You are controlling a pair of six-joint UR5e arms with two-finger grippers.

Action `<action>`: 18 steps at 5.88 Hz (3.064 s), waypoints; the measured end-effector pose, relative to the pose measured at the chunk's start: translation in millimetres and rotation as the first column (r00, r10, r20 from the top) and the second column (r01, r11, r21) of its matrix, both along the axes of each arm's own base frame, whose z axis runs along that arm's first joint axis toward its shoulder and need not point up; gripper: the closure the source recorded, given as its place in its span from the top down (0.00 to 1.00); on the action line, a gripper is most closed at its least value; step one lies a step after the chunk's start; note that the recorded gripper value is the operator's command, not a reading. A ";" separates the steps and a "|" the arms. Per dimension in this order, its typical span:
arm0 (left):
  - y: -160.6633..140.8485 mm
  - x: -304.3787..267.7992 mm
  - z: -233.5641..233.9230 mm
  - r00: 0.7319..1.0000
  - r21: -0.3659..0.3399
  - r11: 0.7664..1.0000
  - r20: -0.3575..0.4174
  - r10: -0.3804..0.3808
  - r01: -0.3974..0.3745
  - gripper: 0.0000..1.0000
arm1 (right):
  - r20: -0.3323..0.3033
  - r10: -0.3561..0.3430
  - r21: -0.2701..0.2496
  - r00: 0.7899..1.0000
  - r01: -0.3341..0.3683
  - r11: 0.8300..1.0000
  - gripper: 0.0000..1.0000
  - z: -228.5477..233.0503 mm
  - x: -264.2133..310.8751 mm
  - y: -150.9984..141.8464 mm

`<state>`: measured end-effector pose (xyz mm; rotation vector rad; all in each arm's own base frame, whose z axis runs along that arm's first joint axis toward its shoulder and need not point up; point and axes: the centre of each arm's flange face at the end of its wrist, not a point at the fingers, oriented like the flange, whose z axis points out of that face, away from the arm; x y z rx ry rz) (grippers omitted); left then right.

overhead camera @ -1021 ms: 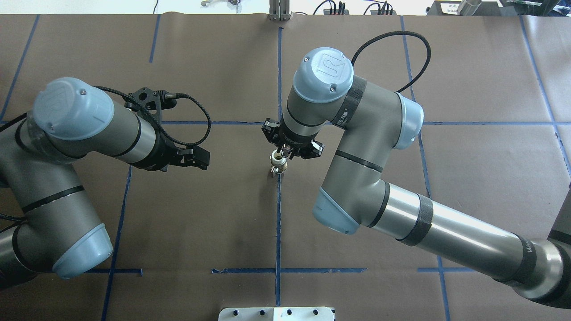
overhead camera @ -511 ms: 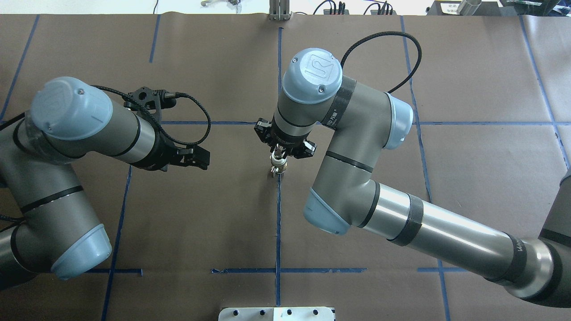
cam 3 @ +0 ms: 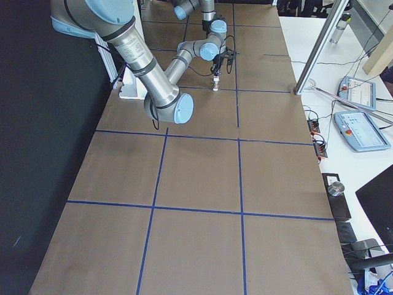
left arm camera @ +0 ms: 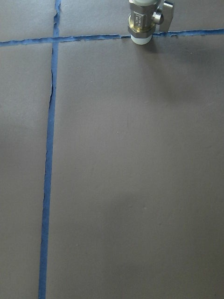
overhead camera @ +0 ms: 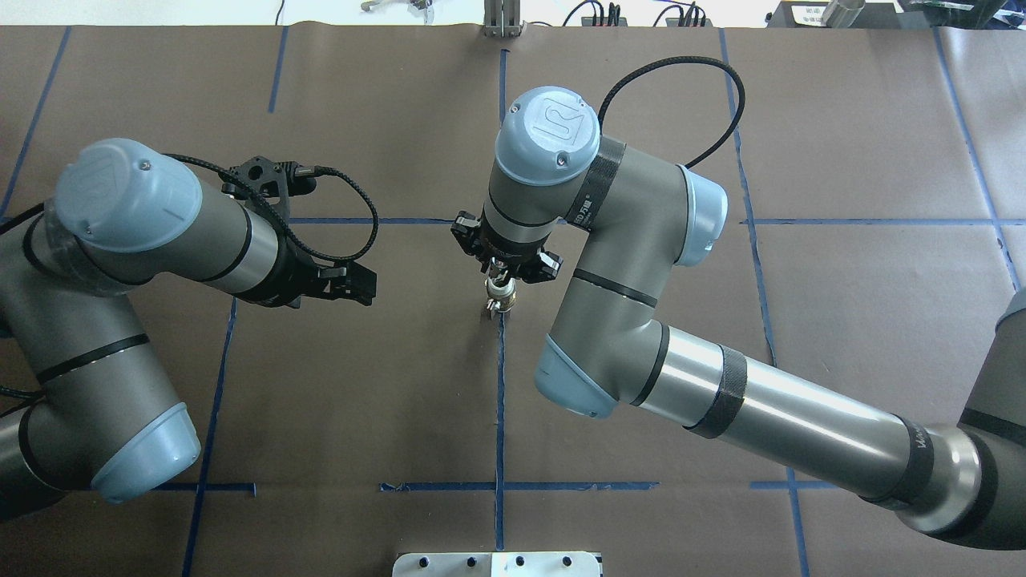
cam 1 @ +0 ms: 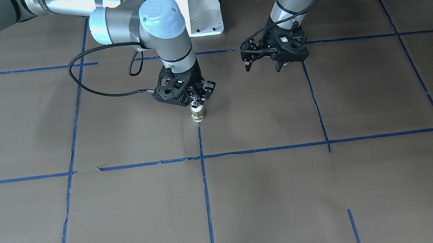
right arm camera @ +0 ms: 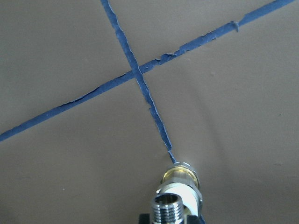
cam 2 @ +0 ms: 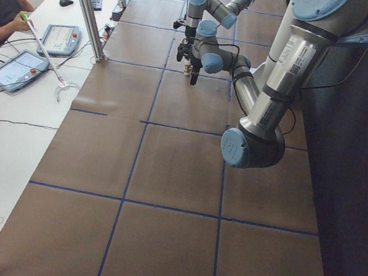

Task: Assemble PPR valve and pipe with both arms
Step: 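Press the chrome valve down into the white fitting with the right gripper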

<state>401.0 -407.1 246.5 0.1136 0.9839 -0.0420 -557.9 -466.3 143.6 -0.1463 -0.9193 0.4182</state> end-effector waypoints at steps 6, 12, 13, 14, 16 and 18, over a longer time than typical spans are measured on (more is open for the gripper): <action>0.2 0.6 0.2 1.000 -0.001 1.000 0.000 0.001 -0.001 0.99 | -0.006 -0.001 -0.004 1.000 0.001 1.000 0.00 4.3 1.1 1.7; 0.5 0.2 -0.6 1.000 0.000 1.000 -0.001 0.000 0.000 0.99 | -0.011 -0.001 -0.009 1.000 0.001 1.000 0.28 8.5 -0.4 2.1; 0.5 0.2 -1.0 1.000 0.000 1.000 -0.002 0.000 0.000 0.99 | -0.011 -0.003 -0.008 1.000 0.003 1.000 0.44 8.7 -1.2 2.8; 0.5 0.2 -0.9 1.000 0.000 1.000 -0.002 0.000 0.000 0.99 | -0.011 -0.004 -0.008 1.000 0.004 1.000 0.53 8.9 -2.0 3.1; 0.5 0.2 -1.0 1.000 -0.001 1.000 -0.002 0.000 0.000 0.99 | -0.012 -0.004 -0.008 1.000 0.004 1.000 0.59 9.3 -2.7 3.2; 0.5 0.2 -1.2 1.000 0.000 1.000 -0.002 0.000 0.000 0.99 | -0.009 -0.003 -0.006 1.000 0.003 1.000 1.00 8.1 -1.6 3.0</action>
